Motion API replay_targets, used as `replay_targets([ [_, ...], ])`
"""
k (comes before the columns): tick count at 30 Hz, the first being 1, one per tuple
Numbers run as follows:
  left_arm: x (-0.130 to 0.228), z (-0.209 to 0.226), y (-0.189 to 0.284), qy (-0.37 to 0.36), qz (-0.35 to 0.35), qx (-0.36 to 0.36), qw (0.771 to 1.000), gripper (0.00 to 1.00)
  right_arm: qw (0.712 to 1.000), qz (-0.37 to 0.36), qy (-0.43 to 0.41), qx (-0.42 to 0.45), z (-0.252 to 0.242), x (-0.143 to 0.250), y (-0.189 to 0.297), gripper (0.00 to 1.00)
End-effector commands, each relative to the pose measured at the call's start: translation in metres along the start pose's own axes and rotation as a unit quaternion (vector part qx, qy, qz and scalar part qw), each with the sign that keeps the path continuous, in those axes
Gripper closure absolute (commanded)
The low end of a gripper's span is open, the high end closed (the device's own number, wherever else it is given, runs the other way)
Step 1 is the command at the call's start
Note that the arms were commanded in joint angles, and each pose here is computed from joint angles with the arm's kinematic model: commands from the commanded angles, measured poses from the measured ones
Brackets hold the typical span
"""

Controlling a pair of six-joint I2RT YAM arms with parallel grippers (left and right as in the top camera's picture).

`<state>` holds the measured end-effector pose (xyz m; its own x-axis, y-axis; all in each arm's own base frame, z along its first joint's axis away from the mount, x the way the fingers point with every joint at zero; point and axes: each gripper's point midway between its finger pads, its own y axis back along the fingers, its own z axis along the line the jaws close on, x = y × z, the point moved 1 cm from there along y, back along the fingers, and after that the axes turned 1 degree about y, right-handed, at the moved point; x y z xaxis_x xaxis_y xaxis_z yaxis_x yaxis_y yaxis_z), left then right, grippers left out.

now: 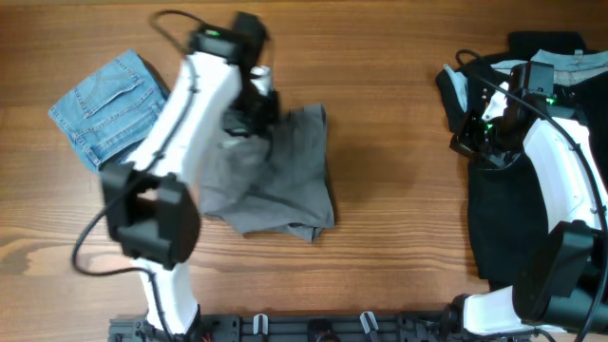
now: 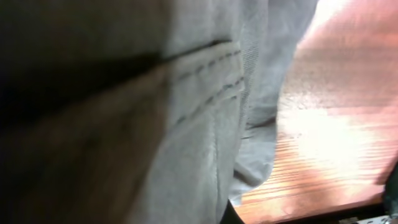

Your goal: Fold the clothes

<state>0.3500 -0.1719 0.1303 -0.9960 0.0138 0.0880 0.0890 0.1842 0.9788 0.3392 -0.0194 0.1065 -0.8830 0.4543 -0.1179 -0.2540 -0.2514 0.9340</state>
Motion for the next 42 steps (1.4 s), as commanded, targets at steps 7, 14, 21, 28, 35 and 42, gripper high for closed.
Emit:
replay_targets([
  [7,0.034,-0.073,-0.074,-0.058,0.043,-0.053,0.996,0.00,1.000,-0.006,0.009,0.008,-0.003,-0.002,0.002,0.95],
  [14,0.021,-0.073,-0.045,-0.047,0.016,-0.034,0.998,0.00,0.999,0.002,0.046,-0.021,0.007,0.001,0.002,0.92],
  [21,-0.005,-0.004,0.077,0.030,-0.096,-0.043,0.994,0.00,0.950,0.044,0.246,-0.186,0.085,0.041,0.004,0.85],
  [28,-0.015,0.089,0.074,0.131,-0.067,-0.052,0.988,0.96,0.877,0.072,0.444,-0.168,0.163,0.111,-0.031,0.93],
  [35,0.008,0.098,-0.016,0.146,0.032,0.027,0.988,0.96,0.830,0.198,0.502,-0.142,0.165,0.183,-0.091,0.96],
  [42,0.056,0.098,-0.089,0.165,0.111,0.067,0.978,0.96,0.889,0.292,0.342,0.086,0.078,0.184,-0.143,0.96],
])
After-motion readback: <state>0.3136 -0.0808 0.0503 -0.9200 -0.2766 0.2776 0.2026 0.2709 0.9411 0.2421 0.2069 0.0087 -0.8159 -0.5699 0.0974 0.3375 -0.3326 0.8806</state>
